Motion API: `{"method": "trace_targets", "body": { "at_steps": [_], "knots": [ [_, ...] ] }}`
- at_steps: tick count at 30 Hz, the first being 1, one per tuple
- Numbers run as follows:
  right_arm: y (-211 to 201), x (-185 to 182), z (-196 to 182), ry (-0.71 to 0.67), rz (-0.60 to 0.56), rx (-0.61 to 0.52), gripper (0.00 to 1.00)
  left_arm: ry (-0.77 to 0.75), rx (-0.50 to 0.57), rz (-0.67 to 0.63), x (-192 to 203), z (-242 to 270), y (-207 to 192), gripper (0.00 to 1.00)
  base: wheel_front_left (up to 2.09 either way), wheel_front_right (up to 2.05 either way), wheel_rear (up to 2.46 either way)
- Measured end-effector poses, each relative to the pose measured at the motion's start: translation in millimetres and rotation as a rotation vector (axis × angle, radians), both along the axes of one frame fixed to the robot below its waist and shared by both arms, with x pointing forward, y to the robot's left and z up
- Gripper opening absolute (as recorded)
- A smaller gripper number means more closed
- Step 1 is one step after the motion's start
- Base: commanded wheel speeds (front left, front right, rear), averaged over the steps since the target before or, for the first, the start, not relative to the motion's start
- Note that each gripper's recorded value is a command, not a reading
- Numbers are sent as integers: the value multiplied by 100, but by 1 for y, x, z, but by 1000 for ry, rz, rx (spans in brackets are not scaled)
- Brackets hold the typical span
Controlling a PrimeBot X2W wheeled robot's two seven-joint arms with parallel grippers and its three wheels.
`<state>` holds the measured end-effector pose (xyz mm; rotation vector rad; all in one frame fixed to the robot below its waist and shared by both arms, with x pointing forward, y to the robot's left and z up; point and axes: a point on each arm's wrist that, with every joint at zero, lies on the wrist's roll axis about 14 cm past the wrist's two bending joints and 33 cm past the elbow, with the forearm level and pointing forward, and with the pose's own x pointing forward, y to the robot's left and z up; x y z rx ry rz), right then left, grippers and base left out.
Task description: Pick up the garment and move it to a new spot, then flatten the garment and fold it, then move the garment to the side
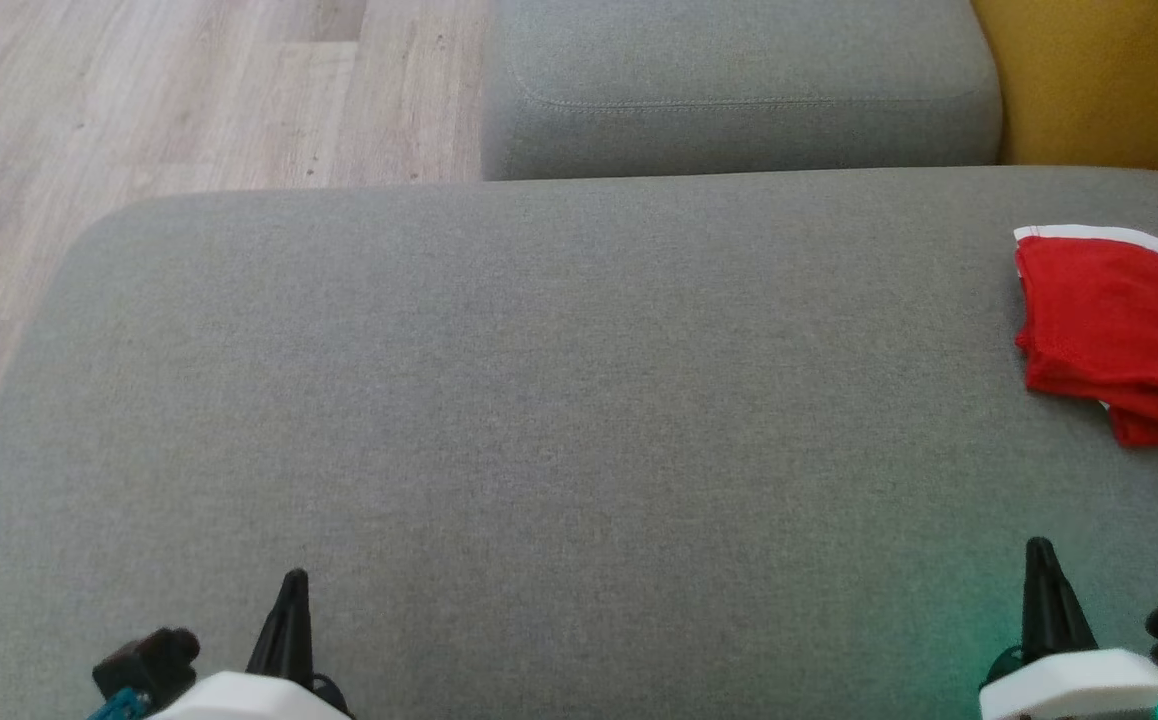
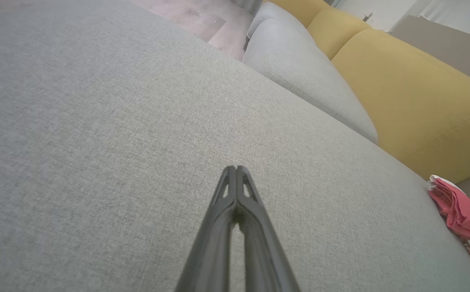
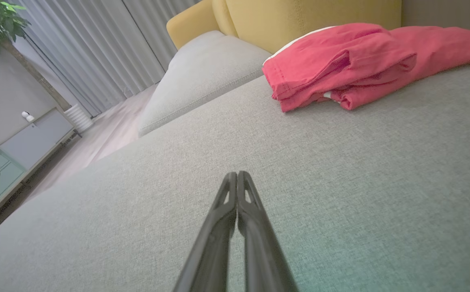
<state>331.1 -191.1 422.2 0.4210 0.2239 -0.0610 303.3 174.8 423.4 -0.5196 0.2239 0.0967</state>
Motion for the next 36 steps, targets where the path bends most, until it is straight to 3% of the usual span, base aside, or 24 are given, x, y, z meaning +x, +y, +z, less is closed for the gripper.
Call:
{"method": "trace_targets", "body": {
  "at_steps": [36],
  "knots": [
    [-9,15,13,-22,-136,432,0,1,-398,91,23,8,8,0,0,0,0]
  ]
}}
